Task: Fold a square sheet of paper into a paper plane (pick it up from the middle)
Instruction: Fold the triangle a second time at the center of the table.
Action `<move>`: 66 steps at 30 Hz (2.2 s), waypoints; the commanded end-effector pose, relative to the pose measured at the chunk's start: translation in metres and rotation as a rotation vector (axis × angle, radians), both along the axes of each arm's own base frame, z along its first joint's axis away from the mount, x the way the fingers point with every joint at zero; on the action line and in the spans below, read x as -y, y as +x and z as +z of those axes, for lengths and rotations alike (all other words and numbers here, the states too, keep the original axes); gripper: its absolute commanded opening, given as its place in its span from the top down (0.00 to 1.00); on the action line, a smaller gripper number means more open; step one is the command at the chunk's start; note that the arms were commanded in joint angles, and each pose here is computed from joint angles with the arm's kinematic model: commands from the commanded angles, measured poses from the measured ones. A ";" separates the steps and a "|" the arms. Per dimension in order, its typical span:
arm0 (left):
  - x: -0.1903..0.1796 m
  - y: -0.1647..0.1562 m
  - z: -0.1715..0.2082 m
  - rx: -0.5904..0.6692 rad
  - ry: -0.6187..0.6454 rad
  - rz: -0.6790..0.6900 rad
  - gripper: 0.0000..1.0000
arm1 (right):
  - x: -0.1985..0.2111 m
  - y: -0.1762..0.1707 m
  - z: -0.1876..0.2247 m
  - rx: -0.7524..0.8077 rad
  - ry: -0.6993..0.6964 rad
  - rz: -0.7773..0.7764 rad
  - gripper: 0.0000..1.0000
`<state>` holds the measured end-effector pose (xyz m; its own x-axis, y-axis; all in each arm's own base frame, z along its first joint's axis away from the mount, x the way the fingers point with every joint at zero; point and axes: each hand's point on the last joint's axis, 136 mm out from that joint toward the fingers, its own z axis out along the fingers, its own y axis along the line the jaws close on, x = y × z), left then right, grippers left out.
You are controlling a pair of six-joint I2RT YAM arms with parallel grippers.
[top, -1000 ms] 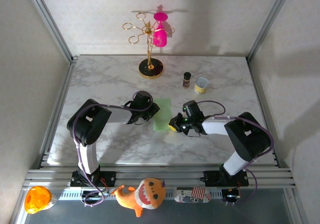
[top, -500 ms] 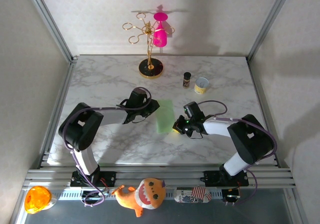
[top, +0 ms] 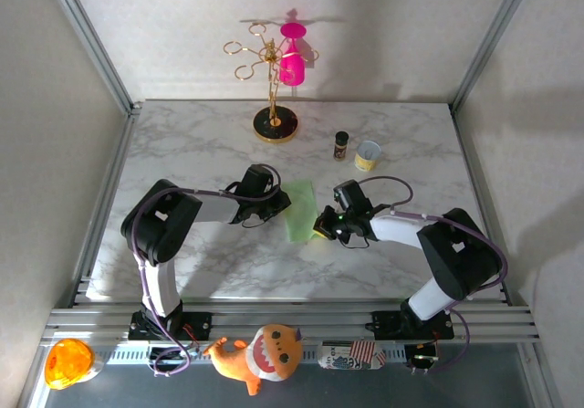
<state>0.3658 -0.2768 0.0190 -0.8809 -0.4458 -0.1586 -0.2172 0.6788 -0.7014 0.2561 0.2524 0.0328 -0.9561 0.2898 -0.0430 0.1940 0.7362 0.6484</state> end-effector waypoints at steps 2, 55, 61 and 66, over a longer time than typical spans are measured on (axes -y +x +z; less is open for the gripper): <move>-0.003 -0.001 -0.015 -0.029 0.043 -0.008 0.90 | -0.010 0.009 0.020 0.059 0.035 0.052 1.00; -0.012 0.014 -0.024 -0.040 0.065 -0.013 0.89 | -0.055 0.043 -0.002 0.094 0.075 0.053 0.99; -0.012 0.012 -0.028 -0.052 0.074 -0.014 0.89 | -0.052 0.046 -0.004 0.099 0.062 0.032 0.99; -0.012 0.012 -0.030 -0.057 0.077 -0.016 0.89 | -0.052 0.044 -0.007 0.092 0.060 0.035 0.99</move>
<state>0.3858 -0.2686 0.0178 -0.8838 -0.4404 -0.1578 -0.2193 0.6880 -0.6918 0.3018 0.3059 0.0285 -0.9624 0.2498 -0.1065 0.1010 0.6933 0.7135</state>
